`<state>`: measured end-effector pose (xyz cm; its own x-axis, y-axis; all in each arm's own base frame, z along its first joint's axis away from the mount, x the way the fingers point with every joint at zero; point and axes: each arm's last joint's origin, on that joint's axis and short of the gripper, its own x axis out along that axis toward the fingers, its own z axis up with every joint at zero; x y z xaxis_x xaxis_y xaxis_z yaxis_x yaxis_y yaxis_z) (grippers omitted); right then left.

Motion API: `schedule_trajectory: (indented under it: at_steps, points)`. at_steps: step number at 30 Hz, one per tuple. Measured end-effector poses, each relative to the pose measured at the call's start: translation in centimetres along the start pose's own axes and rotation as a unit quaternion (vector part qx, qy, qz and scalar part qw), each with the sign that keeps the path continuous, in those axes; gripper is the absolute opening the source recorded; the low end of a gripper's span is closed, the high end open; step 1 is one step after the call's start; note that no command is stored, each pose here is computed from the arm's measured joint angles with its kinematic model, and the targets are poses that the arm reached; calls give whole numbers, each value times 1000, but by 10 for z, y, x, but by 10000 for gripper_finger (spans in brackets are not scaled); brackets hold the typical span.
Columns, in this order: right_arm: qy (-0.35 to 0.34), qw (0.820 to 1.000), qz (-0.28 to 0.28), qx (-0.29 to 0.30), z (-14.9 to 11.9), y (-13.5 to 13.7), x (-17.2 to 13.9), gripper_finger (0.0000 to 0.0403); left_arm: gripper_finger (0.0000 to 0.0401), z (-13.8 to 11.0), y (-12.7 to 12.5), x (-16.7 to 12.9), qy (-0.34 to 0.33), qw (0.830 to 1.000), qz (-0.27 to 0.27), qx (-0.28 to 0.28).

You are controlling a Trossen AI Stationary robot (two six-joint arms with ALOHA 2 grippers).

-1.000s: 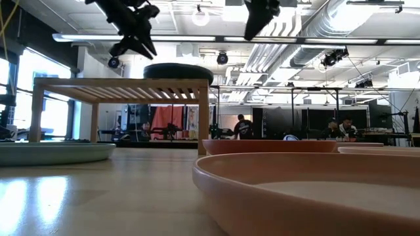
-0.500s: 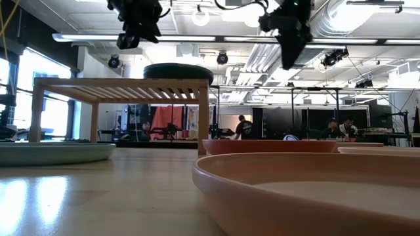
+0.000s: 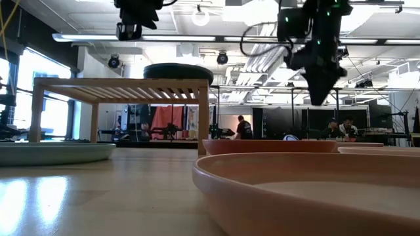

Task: Place and stack plates onto a shelf
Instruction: Stack the top light orange plate on top of the blue plate on the shelf

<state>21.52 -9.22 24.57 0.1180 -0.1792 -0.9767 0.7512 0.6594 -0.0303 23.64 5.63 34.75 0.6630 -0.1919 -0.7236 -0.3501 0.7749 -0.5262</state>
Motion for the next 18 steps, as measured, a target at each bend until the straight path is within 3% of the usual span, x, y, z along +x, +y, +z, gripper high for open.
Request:
schedule_trajectory:
  at_steps: [9,18]
  points:
    - [3,1000,-6,23,-10,-12,38,74,62,-7,-13,5,17,999,-14,23]
    - [-9,1000,3,-2,-16,-14,57,74,62,-9,-15,6,19,999,-15,28]
